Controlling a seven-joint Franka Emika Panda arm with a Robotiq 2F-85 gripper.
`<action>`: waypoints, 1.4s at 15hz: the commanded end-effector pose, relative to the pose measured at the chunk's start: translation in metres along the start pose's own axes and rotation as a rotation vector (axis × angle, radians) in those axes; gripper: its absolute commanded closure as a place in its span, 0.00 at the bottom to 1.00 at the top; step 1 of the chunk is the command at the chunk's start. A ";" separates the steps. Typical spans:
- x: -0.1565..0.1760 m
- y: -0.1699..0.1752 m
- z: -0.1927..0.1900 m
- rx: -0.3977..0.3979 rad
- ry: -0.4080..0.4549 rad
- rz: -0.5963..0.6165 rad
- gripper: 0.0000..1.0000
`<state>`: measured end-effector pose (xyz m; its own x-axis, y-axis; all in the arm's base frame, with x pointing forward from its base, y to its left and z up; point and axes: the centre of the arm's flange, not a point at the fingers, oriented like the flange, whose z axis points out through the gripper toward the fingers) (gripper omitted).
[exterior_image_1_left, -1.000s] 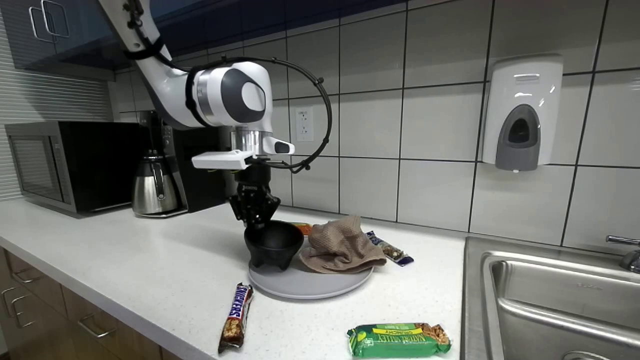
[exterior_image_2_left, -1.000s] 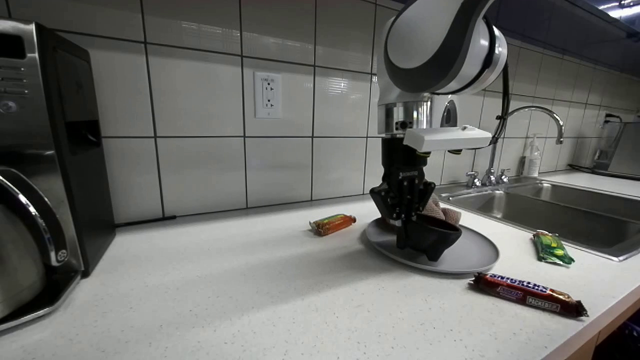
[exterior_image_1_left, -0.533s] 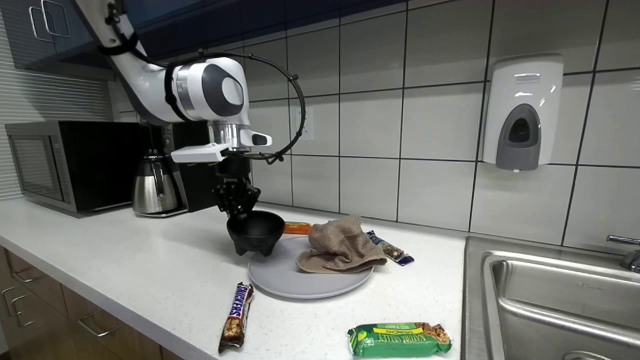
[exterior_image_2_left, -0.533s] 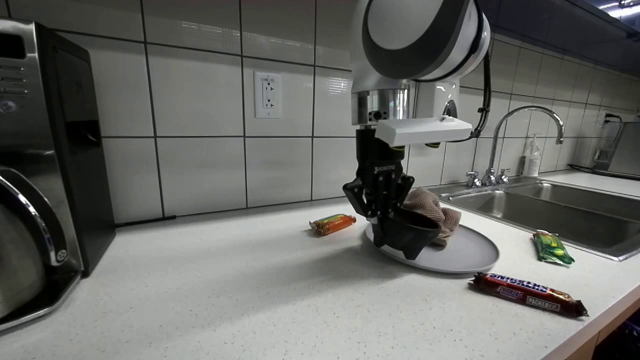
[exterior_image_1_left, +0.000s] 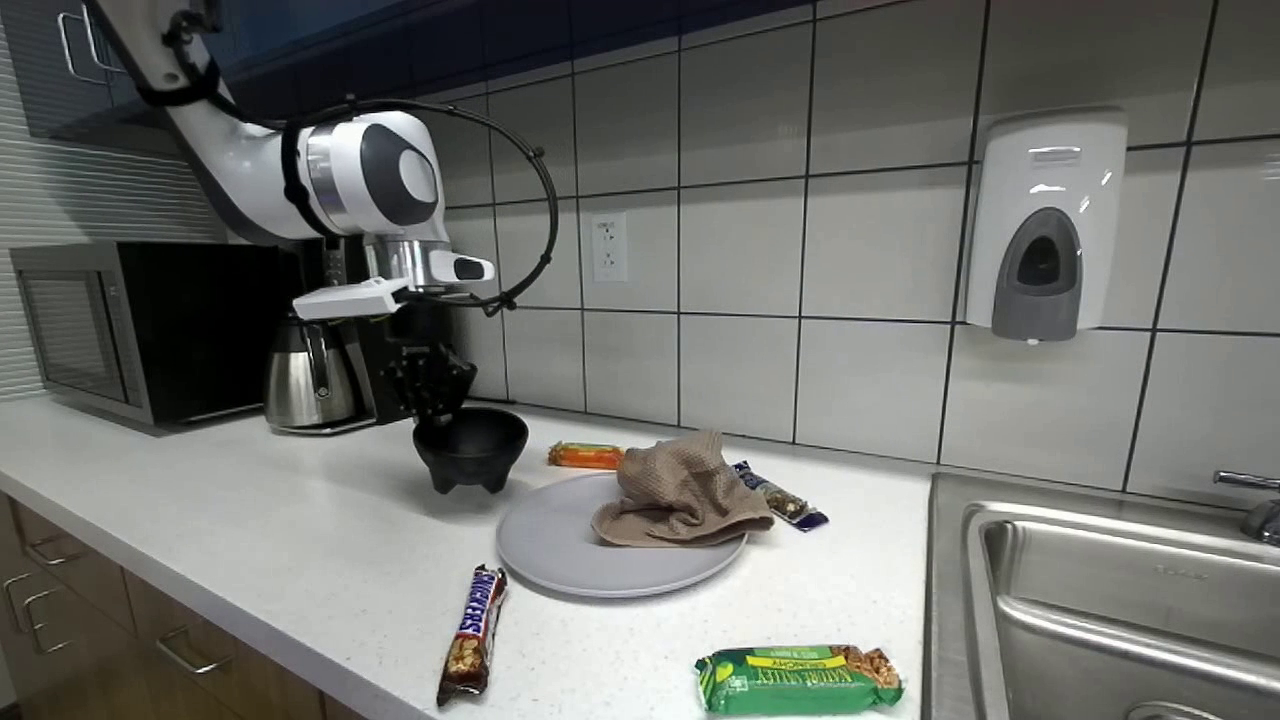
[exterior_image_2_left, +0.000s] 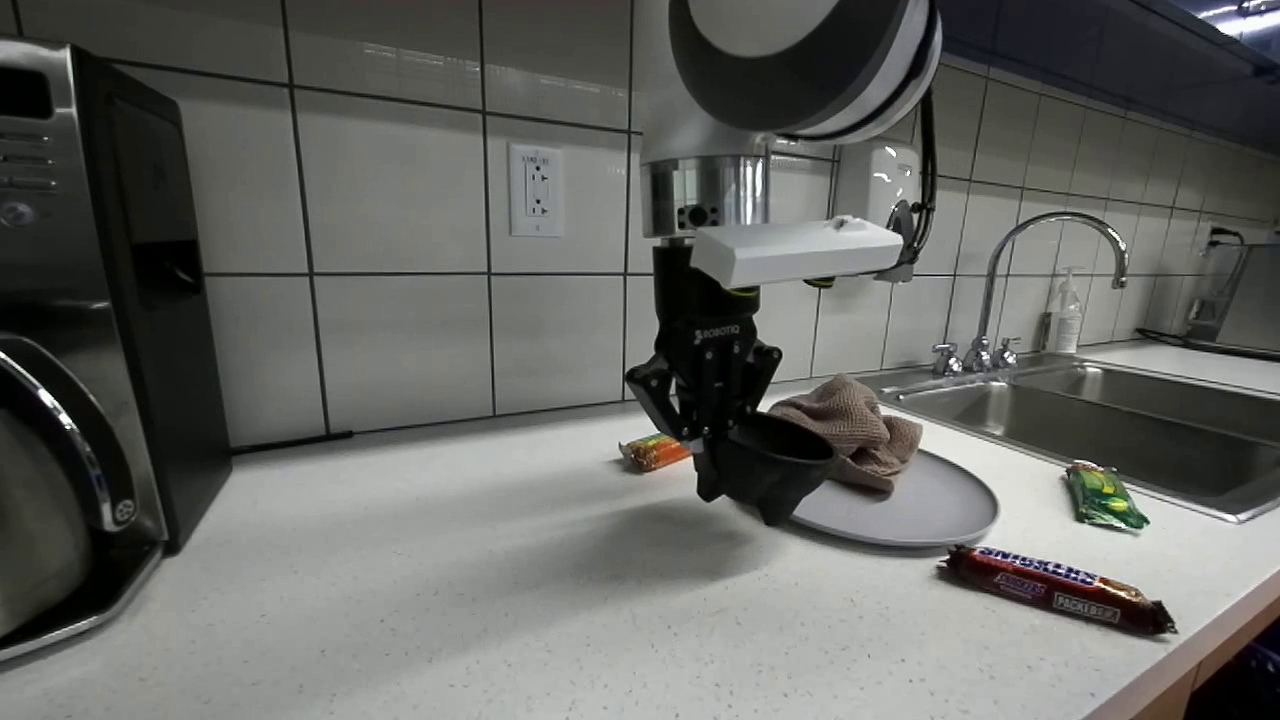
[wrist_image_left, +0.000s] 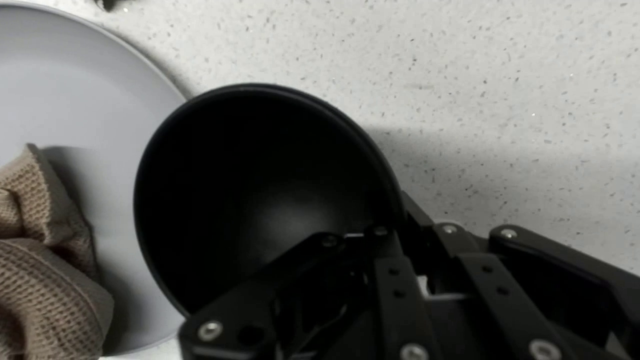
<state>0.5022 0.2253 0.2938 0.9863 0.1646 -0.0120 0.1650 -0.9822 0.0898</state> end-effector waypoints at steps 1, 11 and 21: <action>0.006 -0.029 -0.005 -0.035 -0.007 -0.016 0.98; 0.012 -0.100 0.018 -0.067 -0.051 -0.124 0.98; 0.024 -0.123 0.023 -0.068 -0.060 -0.151 0.44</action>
<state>0.4958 0.3397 0.2531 0.9463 0.3109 -0.0887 0.3201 -0.9396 0.1215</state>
